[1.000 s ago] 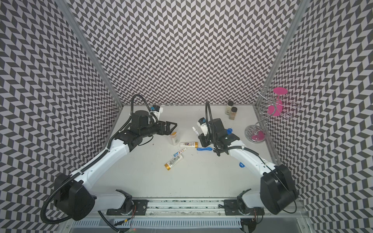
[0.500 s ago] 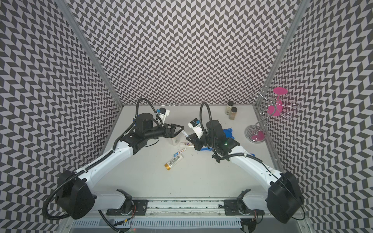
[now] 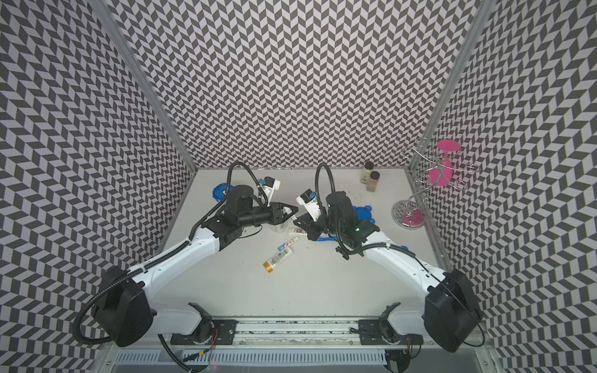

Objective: Pack away toiletry kits
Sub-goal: Pick up the toiletry item from the center of the board, then place the toiletry item into the container.

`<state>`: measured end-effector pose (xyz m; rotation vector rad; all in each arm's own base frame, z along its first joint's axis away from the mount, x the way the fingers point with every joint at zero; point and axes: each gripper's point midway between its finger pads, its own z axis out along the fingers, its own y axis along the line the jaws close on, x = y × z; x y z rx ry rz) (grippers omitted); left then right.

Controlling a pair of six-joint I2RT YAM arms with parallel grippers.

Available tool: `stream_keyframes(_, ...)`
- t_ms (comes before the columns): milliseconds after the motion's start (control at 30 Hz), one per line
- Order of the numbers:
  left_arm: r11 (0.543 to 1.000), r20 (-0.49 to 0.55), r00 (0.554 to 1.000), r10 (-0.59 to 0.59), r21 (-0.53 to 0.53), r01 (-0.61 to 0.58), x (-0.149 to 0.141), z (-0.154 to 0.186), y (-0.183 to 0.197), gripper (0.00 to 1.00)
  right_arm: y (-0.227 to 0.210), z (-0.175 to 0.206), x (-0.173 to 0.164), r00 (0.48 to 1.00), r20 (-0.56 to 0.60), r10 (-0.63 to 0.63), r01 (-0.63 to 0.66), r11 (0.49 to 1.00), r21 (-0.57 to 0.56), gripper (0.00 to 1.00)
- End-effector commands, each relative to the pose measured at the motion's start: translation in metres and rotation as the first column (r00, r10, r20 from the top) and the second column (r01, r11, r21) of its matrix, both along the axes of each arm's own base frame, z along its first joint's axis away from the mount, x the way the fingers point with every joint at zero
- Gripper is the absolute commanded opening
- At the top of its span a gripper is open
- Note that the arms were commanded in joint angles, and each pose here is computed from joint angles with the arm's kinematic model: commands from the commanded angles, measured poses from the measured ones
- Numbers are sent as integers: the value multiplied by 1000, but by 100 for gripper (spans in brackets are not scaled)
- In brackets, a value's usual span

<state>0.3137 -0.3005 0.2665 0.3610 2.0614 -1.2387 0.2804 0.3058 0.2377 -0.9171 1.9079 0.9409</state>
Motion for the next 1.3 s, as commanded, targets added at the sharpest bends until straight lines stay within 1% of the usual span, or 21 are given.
stream_keyframes(0, 1000, 25, 999, 25, 8, -26, 5, 4, 6, 14, 10, 29, 5, 997, 81, 18, -23, 998, 61, 3)
stream_keyframes(33, 999, 28, 999, 37, 11, -37, 8, 6, 11, 5, 10, 29, 7, 996, 83, 15, -19, 998, 56, 9)
stream_keyframes(67, 998, 24, 998, 54, 12, -54, 11, 5, 17, 0, 10, 28, 9, 996, 85, 11, -15, 999, 47, 18)
stream_keyframes(133, 996, 31, 996, 87, 11, -87, 19, 7, 33, 0, 10, 23, 14, 996, 84, -18, 17, 1000, 13, 39)
stream_keyframes(200, 989, 52, 989, 139, 37, -141, 32, 9, 51, 0, 4, 15, 21, 995, 80, -67, 69, 997, -30, 57)
stream_keyframes(233, 983, 71, 983, 171, 60, -176, 40, 11, 61, 0, -1, 9, 24, 992, 78, -98, 102, 993, -52, 64)
stream_keyframes(300, 962, 120, 965, 234, 116, -247, 56, 13, 79, 0, -8, -3, 28, 988, 66, -138, 143, 986, -89, 72)
stream_keyframes(400, 918, 211, 932, 293, 212, -337, 80, 13, 96, 0, -15, -21, 32, 982, 40, -185, 189, 972, -140, 76)
stream_keyframes(500, 890, 252, 917, 309, 265, -372, 97, 10, 100, 0, -20, -34, 37, 976, 6, -219, 216, 956, -199, 76)
stream_keyframes(600, 880, 277, 907, 319, 269, -391, 103, 15, 101, 0, -21, -38, 39, 974, -2, -225, 219, 948, -232, 75)
stream_keyframes(767, 871, 291, 896, 336, 266, -413, 104, 21, 105, 0, -35, -50, 46, 952, -18, -305, 290, 919, -268, 75)
stream_keyframes(867, 885, 296, 909, 295, 274, -377, 96, 21, 95, 0, -51, -65, 52, 926, -46, -376, 343, 883, -320, 77)
stream_keyframes(933, 889, 299, 920, 254, 302, -344, 85, 17, 84, 0, -68, -83, 58, 899, -102, -426, 364, 856, -368, 78)
stream_keyframes(1067, 901, 285, 944, 165, 346, -262, 53, 1, 59, 0, -105, -123, 63, 816, -224, -533, 402, 802, -442, 81)
stream_keyframes(1167, 911, 261, 961, 96, 367, -190, 21, -17, 40, 0, -116, -138, 65, 785, -264, -560, 406, 788, -464, 83)
stream_keyframes(1267, 919, 228, 971, 77, 361, -157, 3, -29, 32, 0, -116, -147, 67, 775, -281, -565, 393, 781, -486, 86)
